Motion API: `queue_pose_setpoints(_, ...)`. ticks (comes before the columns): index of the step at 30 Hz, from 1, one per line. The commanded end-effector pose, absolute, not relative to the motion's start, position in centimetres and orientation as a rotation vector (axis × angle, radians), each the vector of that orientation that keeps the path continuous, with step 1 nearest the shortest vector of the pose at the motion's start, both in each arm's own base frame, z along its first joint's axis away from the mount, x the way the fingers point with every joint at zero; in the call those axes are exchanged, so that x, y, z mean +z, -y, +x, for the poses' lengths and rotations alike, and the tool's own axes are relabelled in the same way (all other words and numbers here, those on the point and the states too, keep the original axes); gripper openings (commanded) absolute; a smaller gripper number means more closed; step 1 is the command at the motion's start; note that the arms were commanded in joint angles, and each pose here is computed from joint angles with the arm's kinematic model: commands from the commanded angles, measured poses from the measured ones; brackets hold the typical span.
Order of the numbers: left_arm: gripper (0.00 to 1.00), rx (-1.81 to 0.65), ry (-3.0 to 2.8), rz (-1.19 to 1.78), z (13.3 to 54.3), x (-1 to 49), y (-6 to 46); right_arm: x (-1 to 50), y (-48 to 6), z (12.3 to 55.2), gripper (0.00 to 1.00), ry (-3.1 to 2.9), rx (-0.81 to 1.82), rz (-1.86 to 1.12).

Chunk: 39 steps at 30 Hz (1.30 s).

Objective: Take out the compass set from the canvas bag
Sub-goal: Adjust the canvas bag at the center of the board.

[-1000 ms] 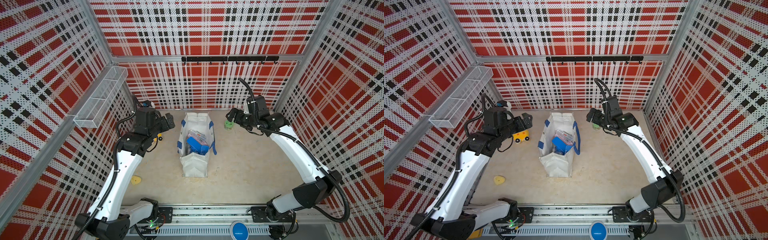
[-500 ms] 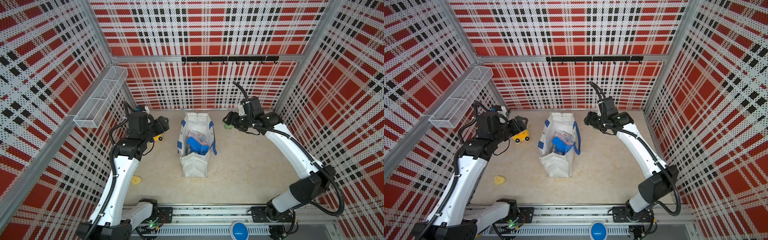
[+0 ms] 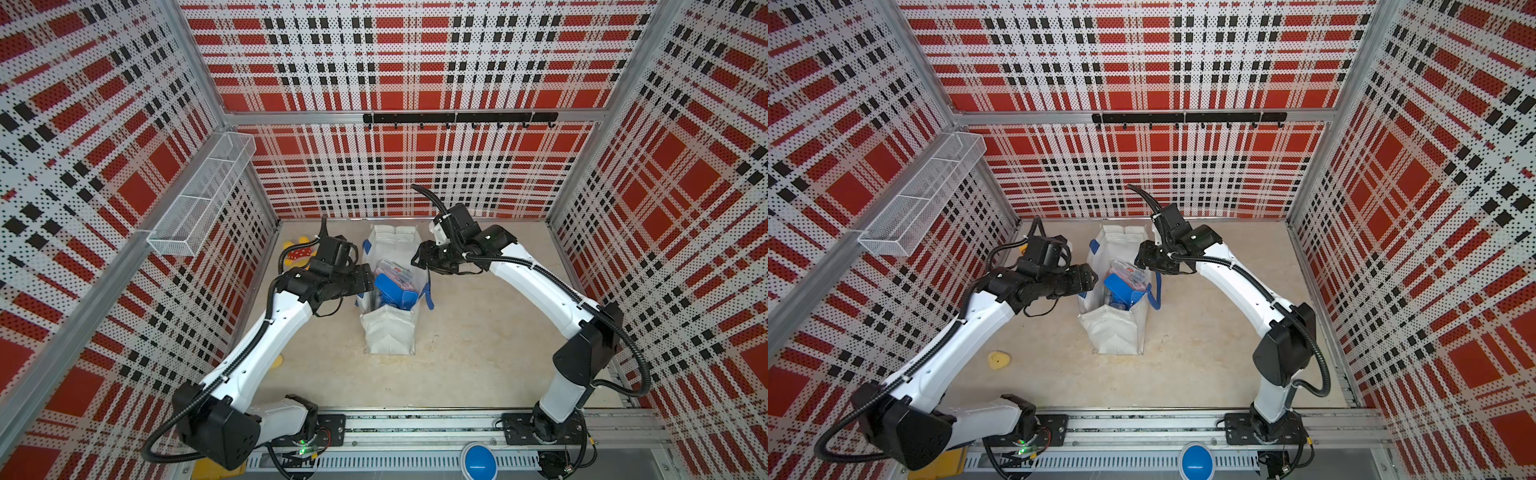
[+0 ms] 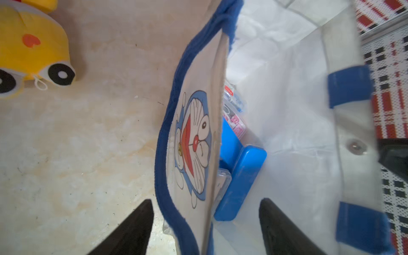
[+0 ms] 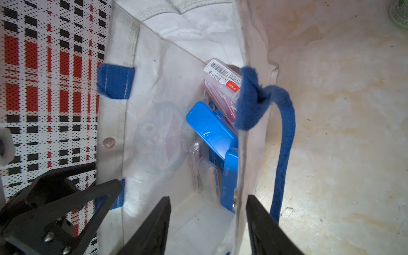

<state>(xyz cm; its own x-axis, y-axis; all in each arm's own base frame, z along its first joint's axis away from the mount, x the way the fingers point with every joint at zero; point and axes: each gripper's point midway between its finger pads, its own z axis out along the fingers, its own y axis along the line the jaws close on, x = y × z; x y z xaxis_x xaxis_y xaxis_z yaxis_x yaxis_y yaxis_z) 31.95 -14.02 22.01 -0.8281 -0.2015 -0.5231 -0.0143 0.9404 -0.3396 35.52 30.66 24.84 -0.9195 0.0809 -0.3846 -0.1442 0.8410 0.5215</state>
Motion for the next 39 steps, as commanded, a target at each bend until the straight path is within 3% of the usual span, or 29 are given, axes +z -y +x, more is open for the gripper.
queue_pose_setpoints(1, 0.74, -0.376, -2.517, -0.133, 33.1, 22.0, 14.2, 24.8, -31.1, 36.3, 0.53, -2.616, 0.785, -0.042)
queue_pose_setpoints(5, 0.67, -0.357, -2.547, -0.093, 34.0, 20.9, 15.2, 23.6, -31.4, 36.7, 0.40, -2.637, 0.773, -0.033)
queue_pose_setpoints(6, 0.62, -0.362, -2.554, -0.081, 34.2, 20.8, 15.6, 23.4, -31.5, 36.7, 0.40, -2.640, 0.773, -0.032)
queue_pose_setpoints(8, 0.43, -0.366, -2.561, -0.057, 34.7, 20.7, 16.3, 23.0, -31.4, 36.9, 0.40, -2.643, 0.758, -0.024)
queue_pose_setpoints(12, 0.11, -0.382, -2.544, -0.009, 35.7, 22.0, 17.3, 23.1, -30.8, 36.9, 0.51, -2.634, 0.730, 0.005)
queue_pose_setpoints(13, 0.04, -0.377, -2.536, 0.003, 35.9, 22.5, 17.4, 23.3, -30.5, 37.0, 0.60, -2.624, 0.727, 0.013)
queue_pose_setpoints(14, 0.00, -0.377, -2.524, 0.016, 36.2, 23.1, 17.6, 23.5, -30.1, 37.1, 0.75, -2.620, 0.713, 0.033)
queue_pose_setpoints(15, 0.00, -0.371, -2.514, 0.026, 36.4, 23.6, 17.6, 23.7, -29.7, 37.2, 0.92, -2.616, 0.691, 0.055)
queue_pose_setpoints(16, 0.00, -0.368, -2.501, 0.041, 36.6, 24.3, 17.7, 23.9, -29.1, 37.3, 0.99, -2.613, 0.670, 0.081)
queue_pose_setpoints(24, 0.00, -0.383, -2.435, 0.141, 37.9, 28.0, 19.0, 26.0, -24.9, 37.4, 1.00, -2.554, 0.635, 0.291)
queue_pose_setpoints(26, 0.00, -0.385, -2.428, 0.165, 38.1, 28.5, 19.5, 27.3, -25.4, 37.2, 0.99, -2.493, 0.793, 0.231)
queue_pose_setpoints(30, 0.00, -0.390, -2.414, 0.211, 38.0, 29.2, 20.9, 28.9, -23.7, 36.8, 1.00, -2.415, 0.816, 0.250)
queue_pose_setpoints(35, 0.00, -0.373, -2.407, 0.285, 37.6, 29.1, 23.2, 28.4, -21.1, 35.7, 1.00, -2.506, 0.693, 0.338)
queue_pose_setpoints(39, 0.00, -0.366, -2.422, 0.305, 37.1, 28.4, 24.4, 27.9, -19.7, 35.2, 1.00, -2.477, 0.758, 0.440)
